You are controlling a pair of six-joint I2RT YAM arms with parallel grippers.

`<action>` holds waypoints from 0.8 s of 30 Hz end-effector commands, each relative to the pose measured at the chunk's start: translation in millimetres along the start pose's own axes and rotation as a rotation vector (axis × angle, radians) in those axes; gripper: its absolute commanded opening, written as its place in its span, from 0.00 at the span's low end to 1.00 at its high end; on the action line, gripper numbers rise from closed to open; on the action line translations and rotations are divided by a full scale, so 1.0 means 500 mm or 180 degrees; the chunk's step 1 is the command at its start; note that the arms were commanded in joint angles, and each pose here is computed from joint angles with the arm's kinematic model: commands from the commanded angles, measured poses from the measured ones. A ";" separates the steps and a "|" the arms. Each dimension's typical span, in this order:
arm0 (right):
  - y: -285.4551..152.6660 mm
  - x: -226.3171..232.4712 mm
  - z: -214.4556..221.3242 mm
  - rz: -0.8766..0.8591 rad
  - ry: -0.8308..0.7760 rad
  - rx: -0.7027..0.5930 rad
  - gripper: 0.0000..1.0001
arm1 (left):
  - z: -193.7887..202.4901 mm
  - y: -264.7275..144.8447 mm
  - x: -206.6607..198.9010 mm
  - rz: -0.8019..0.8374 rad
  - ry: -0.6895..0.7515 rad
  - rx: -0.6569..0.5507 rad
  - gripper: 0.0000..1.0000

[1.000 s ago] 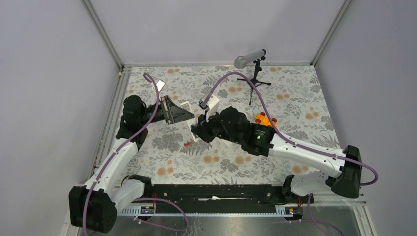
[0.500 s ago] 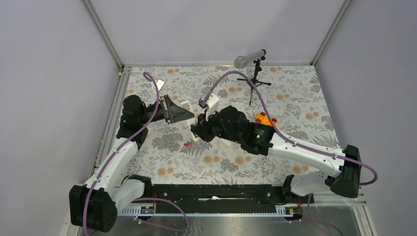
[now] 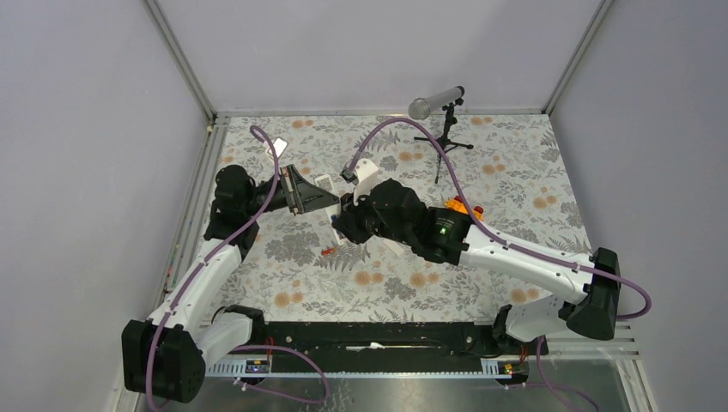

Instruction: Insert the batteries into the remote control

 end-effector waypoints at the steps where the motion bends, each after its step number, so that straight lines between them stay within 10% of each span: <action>1: 0.013 -0.004 0.002 0.0187 0.0101 0.0084 0.21 | -0.043 0.005 -0.046 0.0227 0.0328 -0.0136 0.00; 24: 0.001 -0.015 -0.024 0.0181 0.0119 -0.0302 0.22 | -0.048 0.013 -0.034 0.0263 0.0189 -0.0016 0.00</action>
Point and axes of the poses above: each gripper's point midway between its finger pads, its own y axis out along the fingers, its own x axis along the line the jaws close on, z = x × y, the point moved 9 cm from there along -y, back along the fingers, and after that the axes turned 7 degrees about y, right-handed, at the moved point
